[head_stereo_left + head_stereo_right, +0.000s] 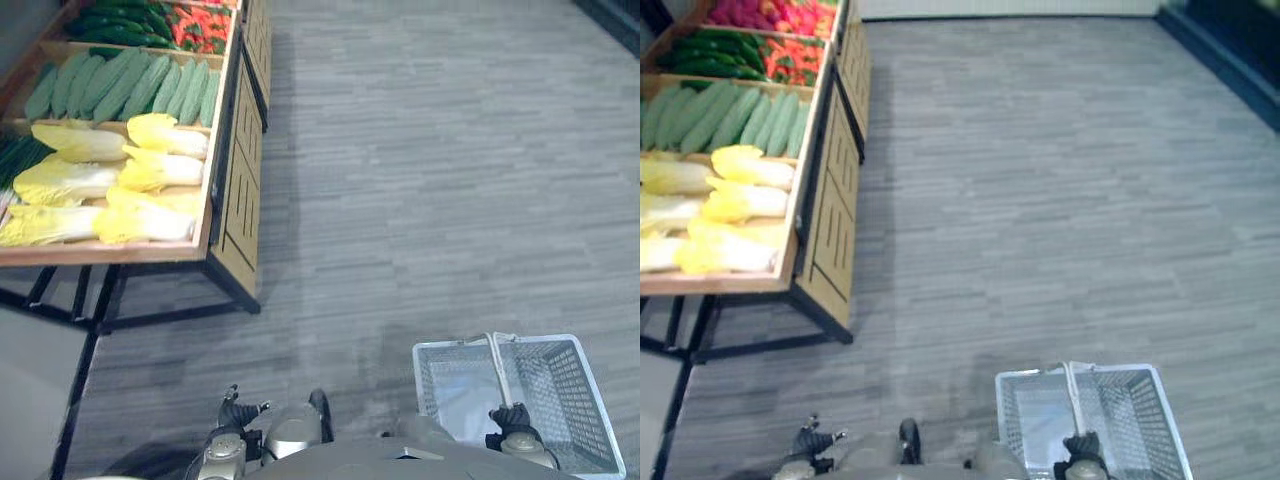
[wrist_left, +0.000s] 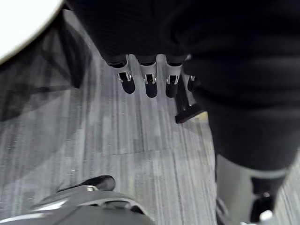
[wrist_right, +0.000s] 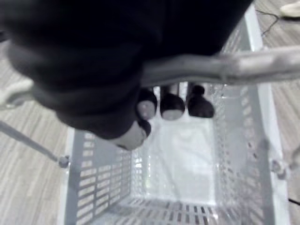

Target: Pick vegetable in the basket

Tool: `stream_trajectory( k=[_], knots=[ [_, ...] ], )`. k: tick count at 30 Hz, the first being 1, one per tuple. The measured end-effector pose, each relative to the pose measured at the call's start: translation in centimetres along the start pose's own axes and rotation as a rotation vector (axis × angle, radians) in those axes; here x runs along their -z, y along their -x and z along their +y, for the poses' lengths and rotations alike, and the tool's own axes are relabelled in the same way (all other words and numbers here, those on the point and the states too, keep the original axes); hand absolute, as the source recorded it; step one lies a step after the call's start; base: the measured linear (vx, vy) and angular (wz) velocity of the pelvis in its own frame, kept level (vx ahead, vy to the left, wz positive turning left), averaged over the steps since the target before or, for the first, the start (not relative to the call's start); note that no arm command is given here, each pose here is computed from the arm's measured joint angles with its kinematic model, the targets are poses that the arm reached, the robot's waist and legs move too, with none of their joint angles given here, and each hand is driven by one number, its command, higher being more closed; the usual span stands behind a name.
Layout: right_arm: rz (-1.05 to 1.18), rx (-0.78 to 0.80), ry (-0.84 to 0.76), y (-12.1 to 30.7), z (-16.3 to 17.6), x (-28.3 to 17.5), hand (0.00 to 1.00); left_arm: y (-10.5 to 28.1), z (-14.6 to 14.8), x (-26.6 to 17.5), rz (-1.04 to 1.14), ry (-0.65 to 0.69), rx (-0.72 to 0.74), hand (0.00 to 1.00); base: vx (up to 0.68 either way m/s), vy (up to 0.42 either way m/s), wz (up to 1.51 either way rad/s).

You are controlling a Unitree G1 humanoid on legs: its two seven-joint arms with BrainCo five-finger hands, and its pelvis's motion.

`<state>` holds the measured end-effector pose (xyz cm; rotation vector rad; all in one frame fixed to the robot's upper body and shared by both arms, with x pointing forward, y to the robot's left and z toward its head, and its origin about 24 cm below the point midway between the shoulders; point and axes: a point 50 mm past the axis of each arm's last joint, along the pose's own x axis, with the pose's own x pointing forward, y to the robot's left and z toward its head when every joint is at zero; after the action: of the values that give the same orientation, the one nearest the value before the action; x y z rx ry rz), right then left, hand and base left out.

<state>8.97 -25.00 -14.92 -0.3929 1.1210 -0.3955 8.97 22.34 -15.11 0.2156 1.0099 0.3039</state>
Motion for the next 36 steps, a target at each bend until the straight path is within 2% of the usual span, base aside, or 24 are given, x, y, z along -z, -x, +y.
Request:
stream_trajectory(
  k=[6, 9, 14, 18, 23, 26, 31, 36],
  knots=[
    [0.008, 0.027, -0.049, -0.1, -0.7, 0.2, 1.0, -0.7, -1.3, -3.1, -0.08, -0.008, 0.036, 0.0, 0.47, -0.178, 0.91],
    [0.049, 0.025, -0.081, 0.0, -0.8, 1.2, 1.0, -1.0, -1.4, -4.2, -0.112, -0.002, 0.036, 0.0, 0.59, -0.501, 1.11],
    [0.059, 0.013, -0.11, -0.5, -1.2, 0.4, 1.0, -0.2, -2.6, -1.2, -0.001, 0.065, 0.054, 0.0, 0.53, -0.496, 0.28],
    [0.079, -0.025, -0.073, -0.3, -0.5, 0.9, 1.0, 0.0, -1.9, -0.3, 0.023, 0.085, 0.028, 0.0, 0.46, -0.301, 0.72],
    [0.065, -0.022, -0.035, -0.4, -0.8, 0.6, 1.0, -0.1, -2.2, -0.9, -0.006, 0.069, 0.042, 0.0, 0.35, -0.045, 1.12],
    [0.059, -0.024, -0.041, -0.5, -0.7, 0.3, 1.0, -0.3, -1.3, -1.1, -0.015, 0.049, 0.028, 0.0, 0.33, 0.078, 1.9],
    [0.0, -0.011, -0.033, -0.9, -1.1, -1.4, 1.0, 0.0, -0.8, 0.5, 0.042, 0.027, 0.045, 0.0, 0.37, 0.027, 1.28],
    [-0.057, -0.064, -0.097, -0.4, 0.9, -2.9, 1.0, 0.1, -0.1, 1.2, 0.075, -0.012, 0.038, 0.0, 0.31, -0.187, 1.15]
  ],
)
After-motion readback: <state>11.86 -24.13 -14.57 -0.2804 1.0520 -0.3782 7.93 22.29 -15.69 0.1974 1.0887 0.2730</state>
